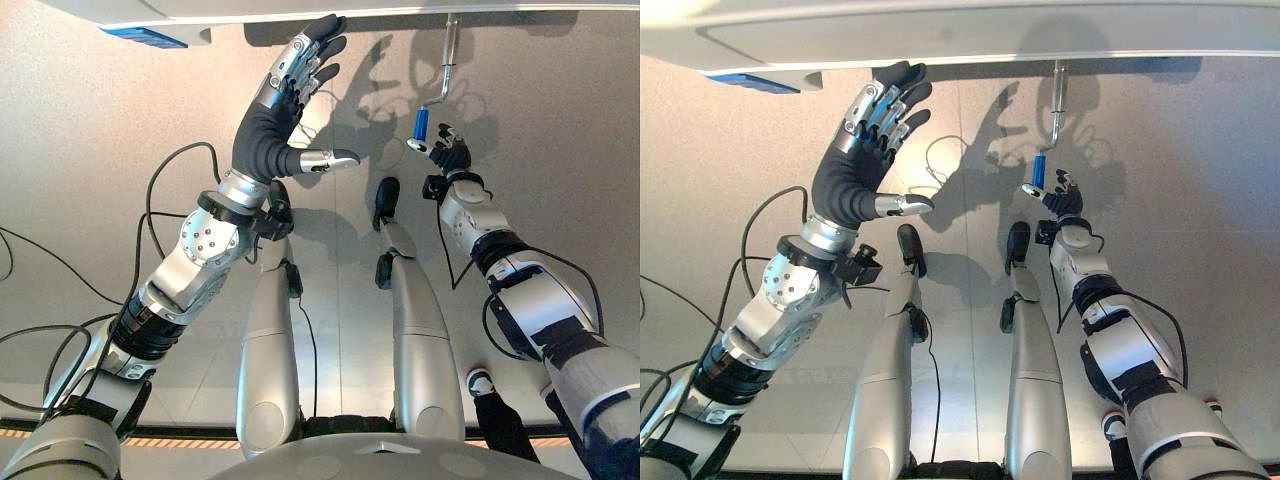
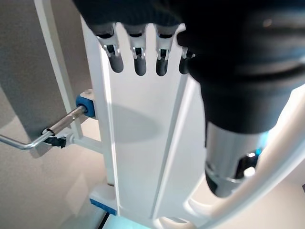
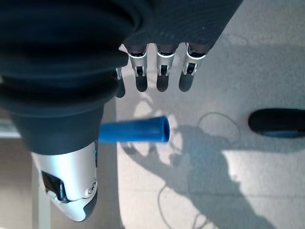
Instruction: Raise the hospital bed
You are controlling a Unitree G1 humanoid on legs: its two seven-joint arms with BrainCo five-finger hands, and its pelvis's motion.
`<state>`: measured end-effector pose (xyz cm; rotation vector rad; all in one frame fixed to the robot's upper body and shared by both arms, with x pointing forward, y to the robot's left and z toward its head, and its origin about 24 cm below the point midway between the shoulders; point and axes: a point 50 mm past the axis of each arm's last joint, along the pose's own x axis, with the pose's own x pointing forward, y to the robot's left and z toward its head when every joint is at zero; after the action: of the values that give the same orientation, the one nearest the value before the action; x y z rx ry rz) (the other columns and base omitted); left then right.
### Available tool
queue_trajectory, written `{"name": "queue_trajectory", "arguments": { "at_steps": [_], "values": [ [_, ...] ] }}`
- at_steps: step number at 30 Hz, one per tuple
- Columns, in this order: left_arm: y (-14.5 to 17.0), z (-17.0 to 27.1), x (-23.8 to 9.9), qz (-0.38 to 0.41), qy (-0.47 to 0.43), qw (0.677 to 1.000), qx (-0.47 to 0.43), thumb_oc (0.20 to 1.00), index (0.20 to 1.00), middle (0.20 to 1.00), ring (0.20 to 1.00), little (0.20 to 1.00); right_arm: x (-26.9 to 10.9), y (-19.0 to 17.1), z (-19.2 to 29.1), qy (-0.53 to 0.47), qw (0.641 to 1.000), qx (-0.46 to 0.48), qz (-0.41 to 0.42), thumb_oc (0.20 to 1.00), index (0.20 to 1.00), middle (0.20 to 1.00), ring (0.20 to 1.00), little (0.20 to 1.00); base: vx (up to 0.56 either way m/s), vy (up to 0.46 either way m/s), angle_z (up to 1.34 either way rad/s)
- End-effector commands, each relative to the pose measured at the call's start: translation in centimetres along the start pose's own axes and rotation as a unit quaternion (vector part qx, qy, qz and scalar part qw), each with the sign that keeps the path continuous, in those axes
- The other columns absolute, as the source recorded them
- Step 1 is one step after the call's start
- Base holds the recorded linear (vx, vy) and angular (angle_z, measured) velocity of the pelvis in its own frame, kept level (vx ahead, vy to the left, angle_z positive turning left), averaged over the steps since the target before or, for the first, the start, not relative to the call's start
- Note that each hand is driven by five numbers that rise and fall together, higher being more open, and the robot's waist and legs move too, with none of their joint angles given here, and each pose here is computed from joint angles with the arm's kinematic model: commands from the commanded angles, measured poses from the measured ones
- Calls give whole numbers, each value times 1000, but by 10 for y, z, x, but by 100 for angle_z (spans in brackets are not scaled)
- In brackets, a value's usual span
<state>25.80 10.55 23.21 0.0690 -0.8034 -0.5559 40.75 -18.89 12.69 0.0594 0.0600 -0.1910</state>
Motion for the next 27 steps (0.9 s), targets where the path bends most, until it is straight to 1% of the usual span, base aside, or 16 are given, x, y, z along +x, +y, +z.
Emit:
{"name": "queue_trajectory", "arguments": {
  "at_steps": [1,6,9,19,27],
  "values": [
    [-16,39,-2,-44,-99,994,-17,1000,1000,1000,1000,1000,3,3,10,-5,1000,1,13,1000,1000,1000,1000,1000,0,0,0],
    [-18,38,-1,-45,-99,993,-33,1000,1000,1000,1000,1000,6,2,11,10,1000,3,12,1000,1000,1000,1000,1000,0,0,0],
    [-18,39,-1,-49,-101,993,-33,1000,1000,1000,1000,1000,7,2,14,10,1000,-18,20,1000,1000,1000,1000,1000,0,0,0],
    [-20,38,-3,-53,-102,993,-40,1000,1000,1000,1000,1000,11,-4,32,-6,1000,-12,13,1000,1000,1000,1000,1000,0,0,0],
    [-23,40,-1,-60,-107,991,-45,1000,1000,1000,1000,1000,12,-8,37,-3,1000,-10,10,1000,1000,1000,1000,1000,0,0,0]
  ]
}}
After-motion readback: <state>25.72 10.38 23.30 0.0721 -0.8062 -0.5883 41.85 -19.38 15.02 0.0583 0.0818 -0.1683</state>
